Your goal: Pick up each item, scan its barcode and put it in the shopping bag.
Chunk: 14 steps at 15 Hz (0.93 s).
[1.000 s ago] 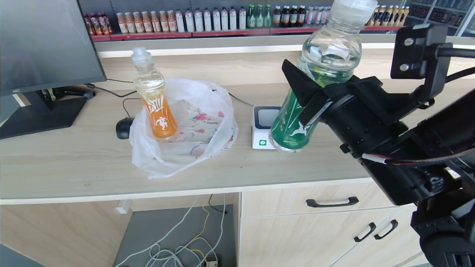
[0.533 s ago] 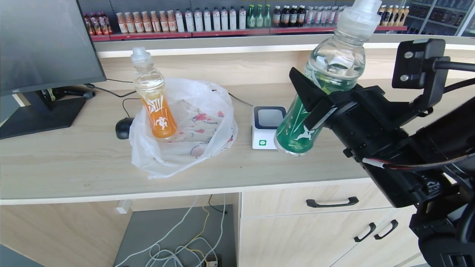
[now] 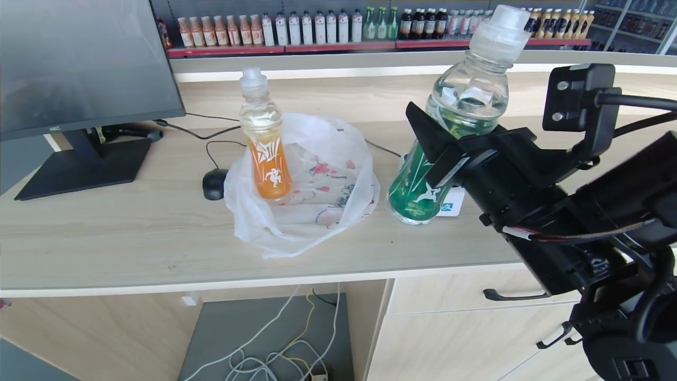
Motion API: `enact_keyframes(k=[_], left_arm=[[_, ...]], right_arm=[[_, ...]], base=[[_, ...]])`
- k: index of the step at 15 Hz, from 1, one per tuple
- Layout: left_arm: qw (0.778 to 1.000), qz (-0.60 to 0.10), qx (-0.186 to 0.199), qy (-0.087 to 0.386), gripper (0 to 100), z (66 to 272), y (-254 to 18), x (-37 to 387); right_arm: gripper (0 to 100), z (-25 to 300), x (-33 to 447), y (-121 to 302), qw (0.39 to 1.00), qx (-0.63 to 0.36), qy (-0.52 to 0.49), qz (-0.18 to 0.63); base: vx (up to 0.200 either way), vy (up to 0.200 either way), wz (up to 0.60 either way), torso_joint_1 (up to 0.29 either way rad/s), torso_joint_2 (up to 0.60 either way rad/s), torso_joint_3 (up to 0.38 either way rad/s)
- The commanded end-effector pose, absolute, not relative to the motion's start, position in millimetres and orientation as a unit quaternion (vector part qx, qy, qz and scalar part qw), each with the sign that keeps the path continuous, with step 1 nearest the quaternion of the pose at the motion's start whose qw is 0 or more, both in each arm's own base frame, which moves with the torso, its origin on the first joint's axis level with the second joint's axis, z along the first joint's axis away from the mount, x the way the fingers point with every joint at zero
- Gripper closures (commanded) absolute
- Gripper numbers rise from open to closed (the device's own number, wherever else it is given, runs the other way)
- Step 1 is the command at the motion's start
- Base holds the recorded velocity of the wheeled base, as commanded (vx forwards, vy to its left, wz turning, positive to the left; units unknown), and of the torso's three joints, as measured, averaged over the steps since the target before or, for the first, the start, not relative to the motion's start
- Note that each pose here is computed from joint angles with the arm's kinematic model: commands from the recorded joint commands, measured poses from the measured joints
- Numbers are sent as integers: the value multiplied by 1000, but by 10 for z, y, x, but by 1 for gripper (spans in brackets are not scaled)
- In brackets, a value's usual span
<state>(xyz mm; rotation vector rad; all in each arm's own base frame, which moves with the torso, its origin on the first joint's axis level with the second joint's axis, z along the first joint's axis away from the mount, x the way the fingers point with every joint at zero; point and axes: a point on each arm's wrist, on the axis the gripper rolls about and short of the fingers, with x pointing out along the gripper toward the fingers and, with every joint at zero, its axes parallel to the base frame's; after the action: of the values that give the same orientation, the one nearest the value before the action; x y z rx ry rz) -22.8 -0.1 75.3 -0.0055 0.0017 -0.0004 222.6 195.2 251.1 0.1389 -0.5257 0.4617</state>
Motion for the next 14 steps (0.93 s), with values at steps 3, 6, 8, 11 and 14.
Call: enact_keyframes(k=[3,6,8,11,14], left_arm=[[1000,0,-2,1,0,753,-1,-228],[1000,-1,-2,1,0,753,0,-228],[1000,0,-2,1,0,753,-1,-228],[1000,0,-2,1,0,753,-1,-228],[1000,0,-2,1,0,753,-1,-228]], right_arm=[[100,2494,2253,1979,937,67,-256,227],[100,2506,2242,1976,937,67,-257,227],[100,2536,2205,1942,937,61,-262,224],[100,2698,2184,1937,932,52,-283,221],[100,2971,2312,2006,936,48,-267,224]], base=[[0,67,0,1,4,1],[0,0,0,0,0,0],[0,0,0,0,0,0],[0,0,0,0,0,0],[0,0,0,0,0,0]])
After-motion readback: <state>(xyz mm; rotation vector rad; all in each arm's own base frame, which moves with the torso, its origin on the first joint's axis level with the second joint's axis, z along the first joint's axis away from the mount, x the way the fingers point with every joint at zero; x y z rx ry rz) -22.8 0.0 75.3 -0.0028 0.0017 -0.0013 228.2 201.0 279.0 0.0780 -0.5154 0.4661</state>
